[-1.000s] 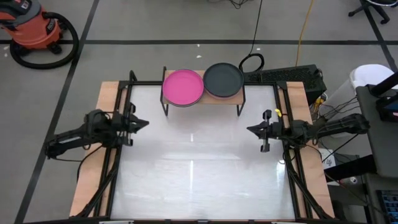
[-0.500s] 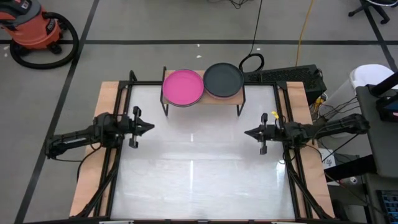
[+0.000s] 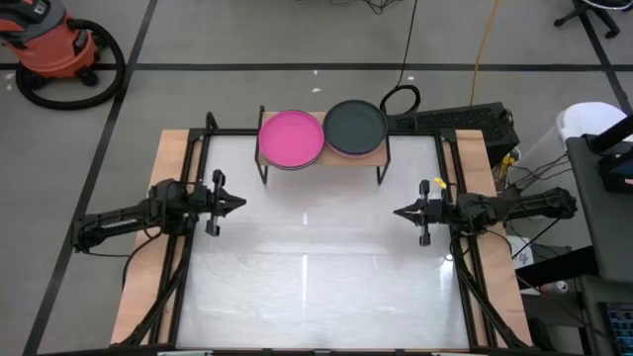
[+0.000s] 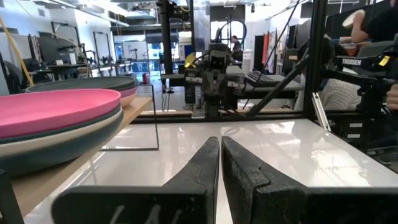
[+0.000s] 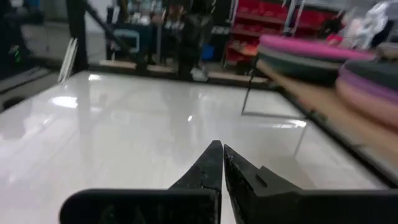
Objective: Place and stack plates onto a shelf
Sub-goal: Return to Home Position
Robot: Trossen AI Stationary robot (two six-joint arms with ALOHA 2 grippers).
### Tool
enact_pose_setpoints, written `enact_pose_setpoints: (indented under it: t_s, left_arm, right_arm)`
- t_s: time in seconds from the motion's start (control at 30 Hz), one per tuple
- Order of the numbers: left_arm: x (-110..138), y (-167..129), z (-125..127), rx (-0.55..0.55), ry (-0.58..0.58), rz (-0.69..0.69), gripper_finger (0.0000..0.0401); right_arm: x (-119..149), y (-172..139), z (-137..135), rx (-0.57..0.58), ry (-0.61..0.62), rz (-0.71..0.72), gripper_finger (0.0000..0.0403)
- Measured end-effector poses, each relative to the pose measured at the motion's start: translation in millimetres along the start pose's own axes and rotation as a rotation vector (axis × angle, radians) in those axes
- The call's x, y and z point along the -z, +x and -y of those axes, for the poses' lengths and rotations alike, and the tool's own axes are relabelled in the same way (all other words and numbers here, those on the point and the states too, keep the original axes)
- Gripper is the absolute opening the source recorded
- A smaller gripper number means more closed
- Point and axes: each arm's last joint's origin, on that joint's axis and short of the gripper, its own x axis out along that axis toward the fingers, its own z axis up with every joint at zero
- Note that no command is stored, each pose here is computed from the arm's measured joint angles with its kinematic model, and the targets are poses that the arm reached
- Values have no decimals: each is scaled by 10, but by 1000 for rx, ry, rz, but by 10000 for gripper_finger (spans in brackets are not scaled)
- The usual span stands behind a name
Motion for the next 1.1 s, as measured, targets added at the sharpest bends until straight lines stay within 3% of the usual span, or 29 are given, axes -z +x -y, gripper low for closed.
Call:
enact_pose_setpoints:
  t_s: [0.23,1.1]
  left_arm:
    - [15,0,0,0,-7,-16,24]
    - [109,36,-7,5,-10,-121,24]
  right_arm:
    - [-37,-72,24,23,9,62,0]
    - [-2,-67,19,18,41,33,0]
